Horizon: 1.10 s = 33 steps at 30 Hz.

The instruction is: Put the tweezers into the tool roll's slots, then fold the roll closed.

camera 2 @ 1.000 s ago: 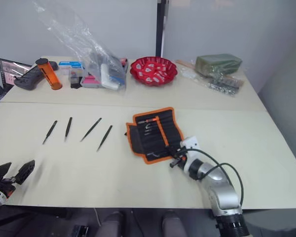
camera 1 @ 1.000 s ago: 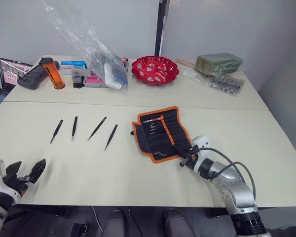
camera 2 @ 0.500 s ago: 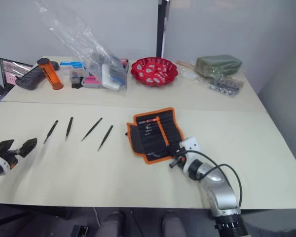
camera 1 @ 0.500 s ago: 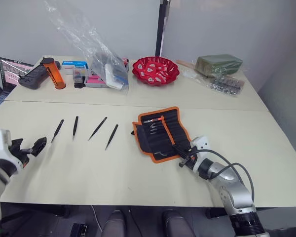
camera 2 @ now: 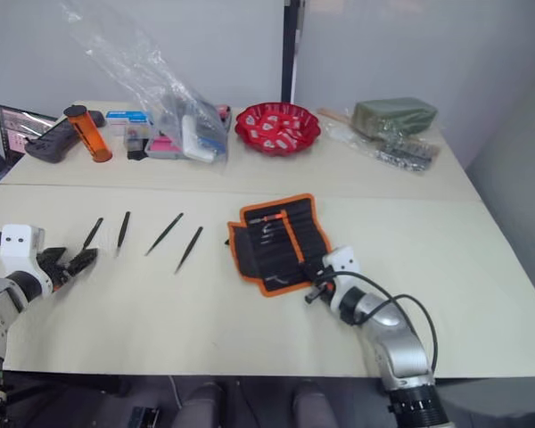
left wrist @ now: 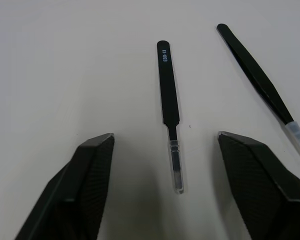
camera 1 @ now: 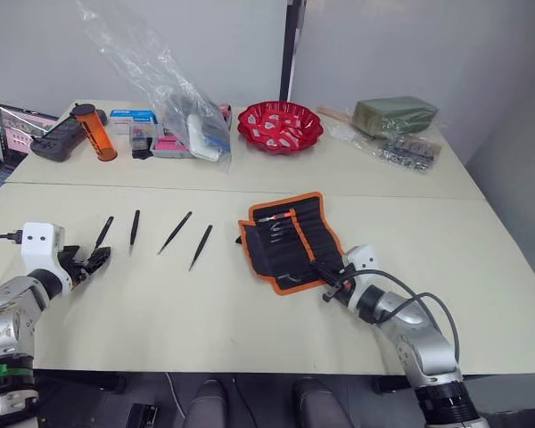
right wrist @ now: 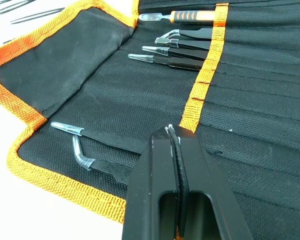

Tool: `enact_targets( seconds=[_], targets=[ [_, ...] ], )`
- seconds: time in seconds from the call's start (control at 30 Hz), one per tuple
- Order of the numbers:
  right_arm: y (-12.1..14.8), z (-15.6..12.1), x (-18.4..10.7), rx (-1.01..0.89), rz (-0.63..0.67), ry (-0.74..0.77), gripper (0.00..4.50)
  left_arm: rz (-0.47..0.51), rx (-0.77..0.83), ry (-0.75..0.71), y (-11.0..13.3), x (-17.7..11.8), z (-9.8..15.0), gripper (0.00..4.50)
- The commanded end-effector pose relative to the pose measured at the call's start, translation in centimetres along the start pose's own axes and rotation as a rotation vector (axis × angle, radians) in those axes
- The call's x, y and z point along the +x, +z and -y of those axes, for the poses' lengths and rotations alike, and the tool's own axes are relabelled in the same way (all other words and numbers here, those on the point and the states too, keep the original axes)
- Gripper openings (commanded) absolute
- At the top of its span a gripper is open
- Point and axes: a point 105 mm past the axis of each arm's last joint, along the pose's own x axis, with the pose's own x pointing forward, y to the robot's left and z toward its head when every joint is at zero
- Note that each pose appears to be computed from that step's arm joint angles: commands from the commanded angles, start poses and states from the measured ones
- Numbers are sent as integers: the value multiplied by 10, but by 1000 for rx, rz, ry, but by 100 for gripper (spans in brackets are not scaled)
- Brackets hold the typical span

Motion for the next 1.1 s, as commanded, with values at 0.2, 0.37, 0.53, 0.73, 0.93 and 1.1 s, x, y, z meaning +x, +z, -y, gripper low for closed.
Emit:
enact_targets(
  seconds=[0.2, 0.37, 0.53, 0.73, 0.93, 1.1],
  targets=[
    [1, 12, -2, -22, -21, -32, 0, 44, 44, 33, 6, 4, -2, 34],
    [2, 16, -3, -29, -24, -35, 0, 90, 47, 50, 18, 7, -4, 2],
    [4, 17, -5, -31, -18, -43, 0, 228, 45, 76, 52, -3, -10, 2],
    [-2, 13, -9, -14, -23, -55, 0, 375, 134, -62, 105, -8, 28, 2],
    [-8, 12, -14, -2, -29, -97, 0, 375, 323, -423, 132, -6, 109, 2],
    [-12, 17, -19, 3, -37, -144, 0, 346, 570, -574, 141, 5, 154, 2]
  ],
)
